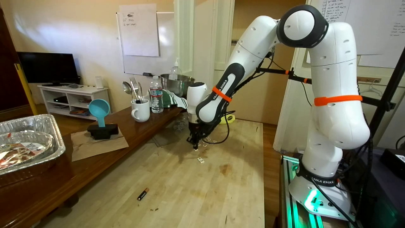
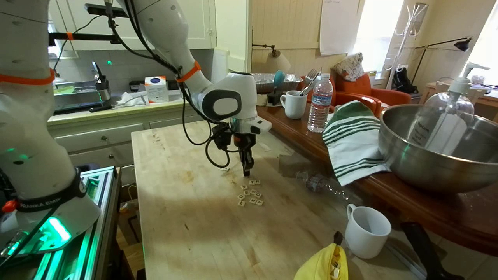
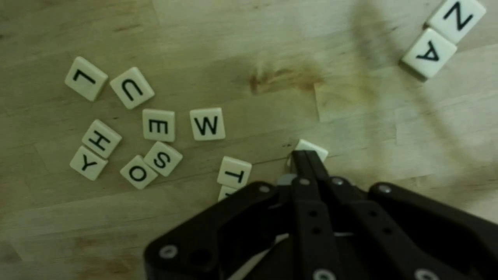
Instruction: Put three letter blocks in a line
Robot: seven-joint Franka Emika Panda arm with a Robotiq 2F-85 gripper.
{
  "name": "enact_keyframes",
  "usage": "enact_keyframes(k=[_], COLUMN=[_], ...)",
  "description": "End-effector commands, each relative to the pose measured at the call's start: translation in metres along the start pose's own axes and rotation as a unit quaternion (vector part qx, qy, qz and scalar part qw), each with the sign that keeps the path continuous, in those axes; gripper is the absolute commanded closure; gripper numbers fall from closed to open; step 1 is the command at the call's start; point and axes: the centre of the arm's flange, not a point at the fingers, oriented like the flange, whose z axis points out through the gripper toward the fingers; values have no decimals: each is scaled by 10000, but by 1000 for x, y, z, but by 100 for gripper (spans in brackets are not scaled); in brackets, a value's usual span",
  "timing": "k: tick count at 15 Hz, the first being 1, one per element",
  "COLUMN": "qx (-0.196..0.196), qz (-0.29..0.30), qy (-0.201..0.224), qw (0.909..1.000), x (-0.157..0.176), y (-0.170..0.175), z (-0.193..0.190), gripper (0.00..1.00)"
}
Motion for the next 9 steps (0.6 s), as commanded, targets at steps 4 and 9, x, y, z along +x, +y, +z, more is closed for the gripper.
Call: enact_keyframes(k=[4, 9], qx=[-68, -56], qz=[172, 462], qy=[-379, -417], qw=[9991, 9980], x=[-32, -37], y=[-18, -27], z=[25, 21], gripper=[100, 100])
